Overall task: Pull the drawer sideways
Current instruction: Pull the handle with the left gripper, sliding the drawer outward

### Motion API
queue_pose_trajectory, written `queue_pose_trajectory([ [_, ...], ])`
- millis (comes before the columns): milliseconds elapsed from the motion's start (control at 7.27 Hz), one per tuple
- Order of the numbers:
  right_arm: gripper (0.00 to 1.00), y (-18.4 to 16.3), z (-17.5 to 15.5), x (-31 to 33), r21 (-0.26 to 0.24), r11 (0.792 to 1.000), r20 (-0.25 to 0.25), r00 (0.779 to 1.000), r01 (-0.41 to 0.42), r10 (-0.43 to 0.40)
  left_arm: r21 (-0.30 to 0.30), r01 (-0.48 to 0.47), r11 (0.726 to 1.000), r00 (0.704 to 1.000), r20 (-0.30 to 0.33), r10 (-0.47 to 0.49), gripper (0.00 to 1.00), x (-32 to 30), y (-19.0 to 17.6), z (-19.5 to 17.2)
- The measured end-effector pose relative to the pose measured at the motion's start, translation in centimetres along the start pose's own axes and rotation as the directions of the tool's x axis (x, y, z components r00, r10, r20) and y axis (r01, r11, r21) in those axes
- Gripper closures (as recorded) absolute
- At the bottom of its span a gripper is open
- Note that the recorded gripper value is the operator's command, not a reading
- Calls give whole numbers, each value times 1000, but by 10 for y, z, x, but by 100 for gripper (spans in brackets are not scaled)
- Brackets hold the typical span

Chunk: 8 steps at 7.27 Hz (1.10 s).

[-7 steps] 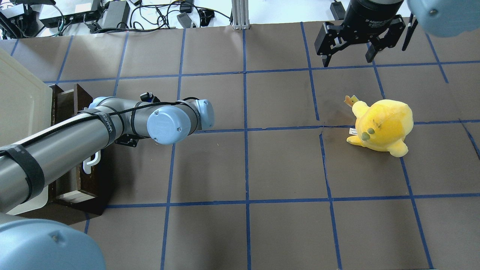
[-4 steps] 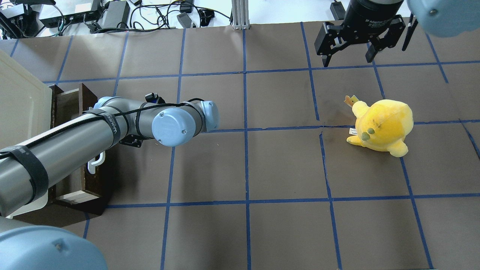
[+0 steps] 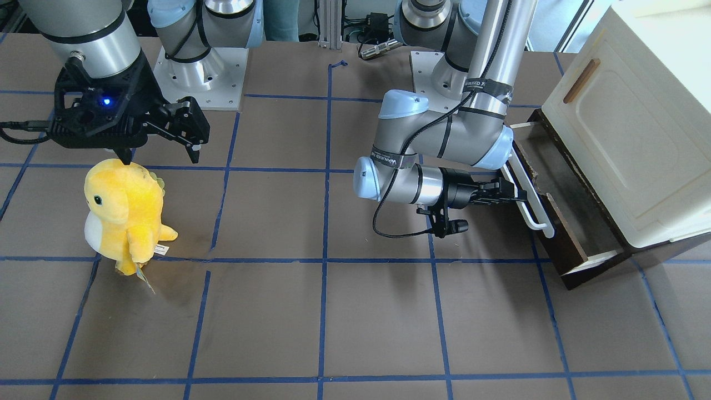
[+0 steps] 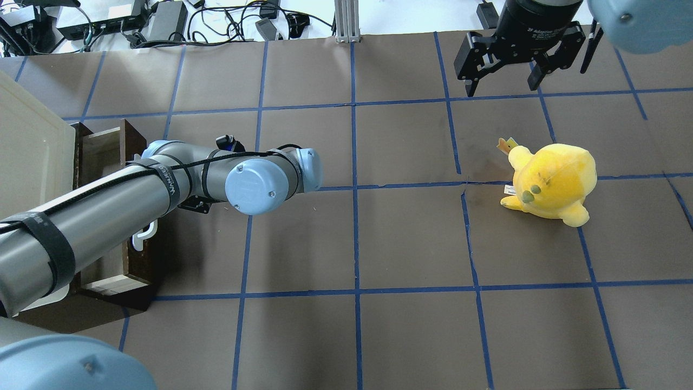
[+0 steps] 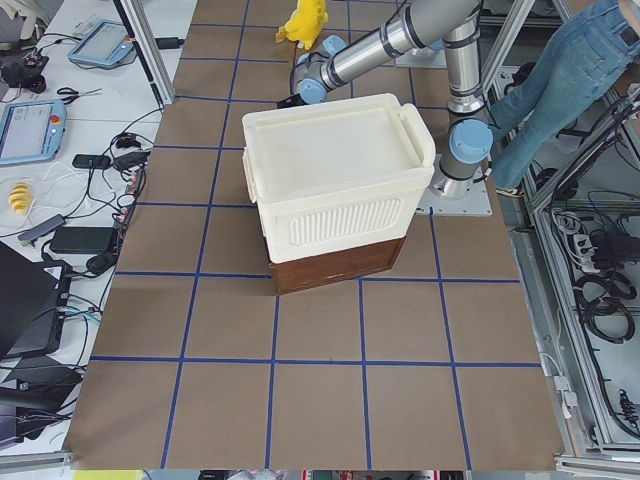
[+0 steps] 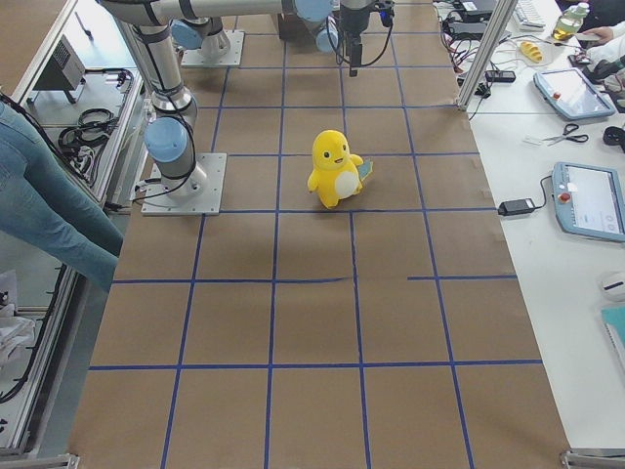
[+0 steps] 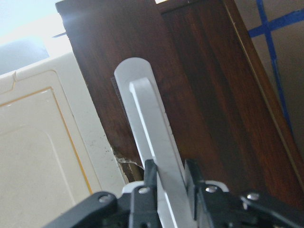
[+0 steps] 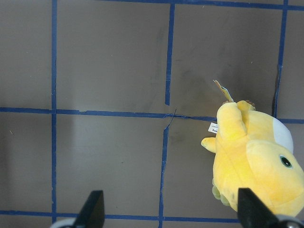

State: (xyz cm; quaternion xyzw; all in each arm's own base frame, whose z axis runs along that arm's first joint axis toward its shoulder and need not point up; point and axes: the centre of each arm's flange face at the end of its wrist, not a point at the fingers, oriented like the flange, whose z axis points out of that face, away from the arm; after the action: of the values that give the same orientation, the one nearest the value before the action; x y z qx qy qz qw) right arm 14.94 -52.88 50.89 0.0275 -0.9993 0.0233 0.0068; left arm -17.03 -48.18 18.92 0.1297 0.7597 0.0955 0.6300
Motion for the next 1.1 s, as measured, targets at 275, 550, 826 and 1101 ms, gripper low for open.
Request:
queue_pose_trajectory([
  [275, 0, 0, 0, 0, 0, 1000, 0, 1000, 0, 0, 8, 2, 1000, 1000, 2, -2, 100, 0, 0, -4],
  [550, 0, 0, 0, 0, 0, 1000, 0, 1000, 0, 0, 11, 4, 1000, 1000, 2, -4, 100, -2, -1, -6],
  [826, 0, 0, 0, 0, 0, 1000, 0, 1000, 0, 0, 24, 3, 1000, 1000, 6, -3, 100, -1, 0, -13],
  [1101, 0, 0, 0, 0, 0, 1000, 0, 1000, 0, 0, 31, 1, 1000, 1000, 8, -2, 38, -1, 1, -16],
])
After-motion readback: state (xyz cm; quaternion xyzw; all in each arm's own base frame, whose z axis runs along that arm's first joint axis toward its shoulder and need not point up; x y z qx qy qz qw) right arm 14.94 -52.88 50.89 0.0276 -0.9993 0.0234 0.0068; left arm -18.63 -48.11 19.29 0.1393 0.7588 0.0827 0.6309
